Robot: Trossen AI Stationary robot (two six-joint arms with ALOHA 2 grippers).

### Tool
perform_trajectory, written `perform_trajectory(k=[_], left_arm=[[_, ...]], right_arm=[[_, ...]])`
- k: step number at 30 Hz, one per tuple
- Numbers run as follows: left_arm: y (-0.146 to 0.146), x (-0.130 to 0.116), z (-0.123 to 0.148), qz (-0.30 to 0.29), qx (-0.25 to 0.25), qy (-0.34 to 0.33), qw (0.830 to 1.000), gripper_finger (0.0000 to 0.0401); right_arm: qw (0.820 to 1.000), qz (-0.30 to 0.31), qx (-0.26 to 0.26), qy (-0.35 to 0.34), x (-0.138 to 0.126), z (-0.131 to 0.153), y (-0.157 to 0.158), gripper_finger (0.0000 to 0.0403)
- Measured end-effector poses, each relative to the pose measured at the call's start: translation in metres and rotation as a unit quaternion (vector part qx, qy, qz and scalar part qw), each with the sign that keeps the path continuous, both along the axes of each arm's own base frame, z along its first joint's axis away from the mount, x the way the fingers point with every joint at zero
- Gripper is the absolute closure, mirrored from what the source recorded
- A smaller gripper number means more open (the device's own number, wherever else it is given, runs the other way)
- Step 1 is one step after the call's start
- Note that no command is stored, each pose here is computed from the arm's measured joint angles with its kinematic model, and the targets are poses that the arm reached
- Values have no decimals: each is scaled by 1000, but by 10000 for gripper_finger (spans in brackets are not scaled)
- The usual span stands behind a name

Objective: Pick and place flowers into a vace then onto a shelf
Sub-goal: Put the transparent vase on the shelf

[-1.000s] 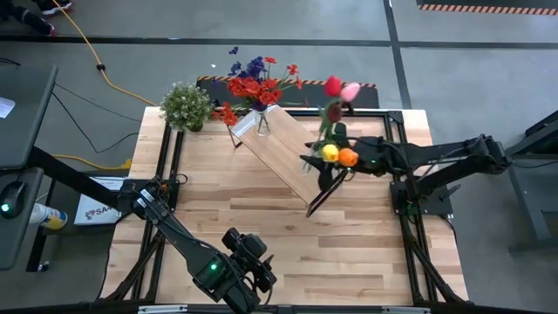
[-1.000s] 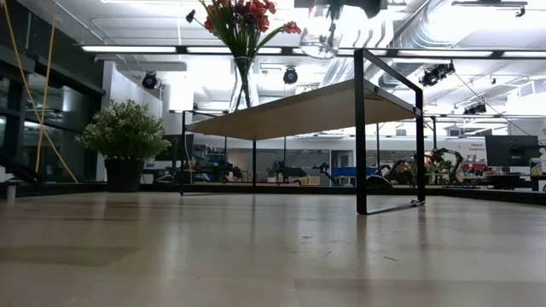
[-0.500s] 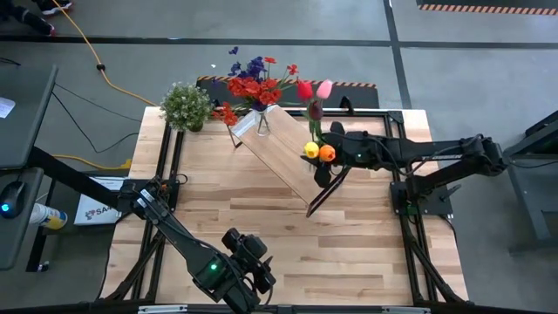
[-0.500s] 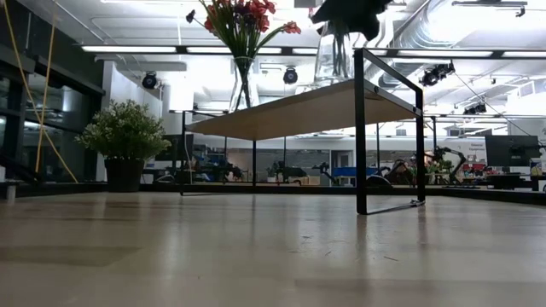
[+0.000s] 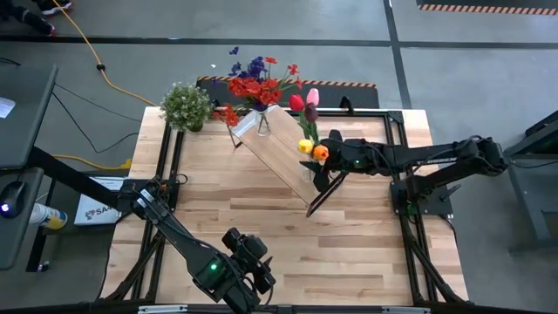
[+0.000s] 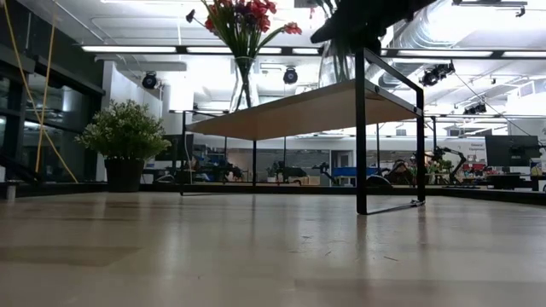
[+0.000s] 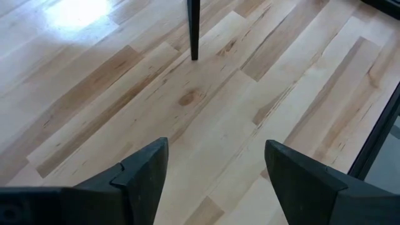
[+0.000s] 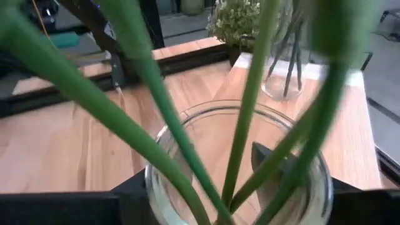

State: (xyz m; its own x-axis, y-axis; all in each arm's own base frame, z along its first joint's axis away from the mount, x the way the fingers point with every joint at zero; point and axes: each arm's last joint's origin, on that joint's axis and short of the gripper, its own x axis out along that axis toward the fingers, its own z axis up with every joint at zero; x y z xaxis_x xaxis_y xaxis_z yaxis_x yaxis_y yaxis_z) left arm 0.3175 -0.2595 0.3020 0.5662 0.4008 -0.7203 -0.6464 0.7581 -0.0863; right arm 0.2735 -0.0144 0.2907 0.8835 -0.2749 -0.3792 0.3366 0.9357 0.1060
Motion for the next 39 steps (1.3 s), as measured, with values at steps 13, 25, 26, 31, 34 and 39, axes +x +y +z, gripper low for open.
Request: perform_trajectory(k=[13,25,26,31,34,39], left_arm=[[0,0,0,0,0,0,1000,103],[0,0,0,1,-2,-1,1000,104],[0,0,0,1,-2,-1,1000,103],[-1,0,0,1,-4,-4,1000,101],[-1,1,0,1,-6,-7,1000,103],[-2,2,1,1,-11,-13,1000,104]], right_arm=[[1000,11,-6,10,-2,-3,0,242],[1000,17,-3,12,-2,-3,1,181],[1000,17,-3,12,-2,-3,1,180],[1000,18,-7,13,-2,-3,1,179],[1000,18,-7,13,-2,-3,1,179],[1000,14,-9,13,-2,-3,1,178]])
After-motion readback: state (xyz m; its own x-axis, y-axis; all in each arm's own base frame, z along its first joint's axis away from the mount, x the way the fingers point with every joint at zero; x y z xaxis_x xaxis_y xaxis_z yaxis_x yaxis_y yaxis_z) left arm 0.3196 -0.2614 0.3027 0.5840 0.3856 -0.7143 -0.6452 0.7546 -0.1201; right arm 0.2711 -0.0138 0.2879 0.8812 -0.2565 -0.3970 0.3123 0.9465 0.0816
